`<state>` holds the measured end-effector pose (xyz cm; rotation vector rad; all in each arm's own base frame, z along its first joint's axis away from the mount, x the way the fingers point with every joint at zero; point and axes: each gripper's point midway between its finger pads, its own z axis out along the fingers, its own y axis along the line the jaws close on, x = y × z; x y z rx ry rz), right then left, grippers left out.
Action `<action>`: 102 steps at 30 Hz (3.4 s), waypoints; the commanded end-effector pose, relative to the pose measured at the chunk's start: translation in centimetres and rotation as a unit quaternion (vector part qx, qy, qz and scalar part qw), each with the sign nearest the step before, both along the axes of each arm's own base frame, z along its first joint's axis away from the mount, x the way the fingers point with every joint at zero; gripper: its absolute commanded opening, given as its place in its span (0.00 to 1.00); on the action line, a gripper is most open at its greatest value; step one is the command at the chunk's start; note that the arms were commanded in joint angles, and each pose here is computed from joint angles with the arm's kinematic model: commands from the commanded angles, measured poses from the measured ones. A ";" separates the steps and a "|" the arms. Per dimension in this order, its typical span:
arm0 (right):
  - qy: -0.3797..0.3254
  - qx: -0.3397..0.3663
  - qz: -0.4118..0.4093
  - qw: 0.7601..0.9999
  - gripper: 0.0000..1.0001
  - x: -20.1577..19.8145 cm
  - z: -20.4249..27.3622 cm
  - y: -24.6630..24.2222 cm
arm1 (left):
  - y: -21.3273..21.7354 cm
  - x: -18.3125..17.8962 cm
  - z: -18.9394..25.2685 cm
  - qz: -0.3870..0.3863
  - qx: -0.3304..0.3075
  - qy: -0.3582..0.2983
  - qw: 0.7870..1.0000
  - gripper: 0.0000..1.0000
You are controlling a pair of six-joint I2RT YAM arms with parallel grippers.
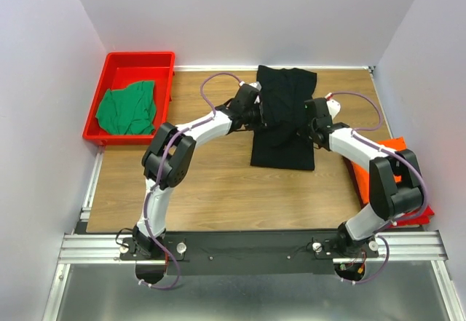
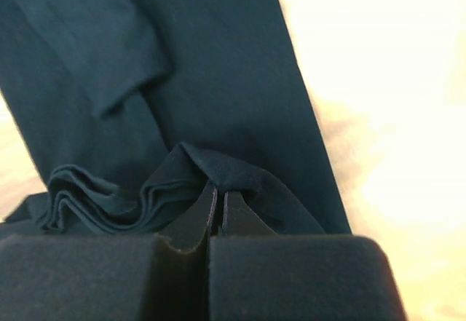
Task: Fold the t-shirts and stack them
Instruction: Fold the tshirt
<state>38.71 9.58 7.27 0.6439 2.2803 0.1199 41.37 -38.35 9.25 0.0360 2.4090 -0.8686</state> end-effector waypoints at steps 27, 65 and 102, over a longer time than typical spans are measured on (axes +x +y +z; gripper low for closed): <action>-0.061 0.055 -0.003 0.997 0.76 6.6 4.1 -3.1 | 5.0 8.1 4.6 0.053 0.008 -0.086 0.995 0.53; 0.095 -0.056 0.092 0.990 0.66 3.2 -7.9 4.1 | 4.0 0.0 -7.6 0.079 0.034 0.071 0.994 0.07; 0.010 0.028 0.217 0.976 0.41 -6.1 0.3 13.2 | 11.9 -9.2 -0.6 0.067 0.006 -0.032 0.997 0.05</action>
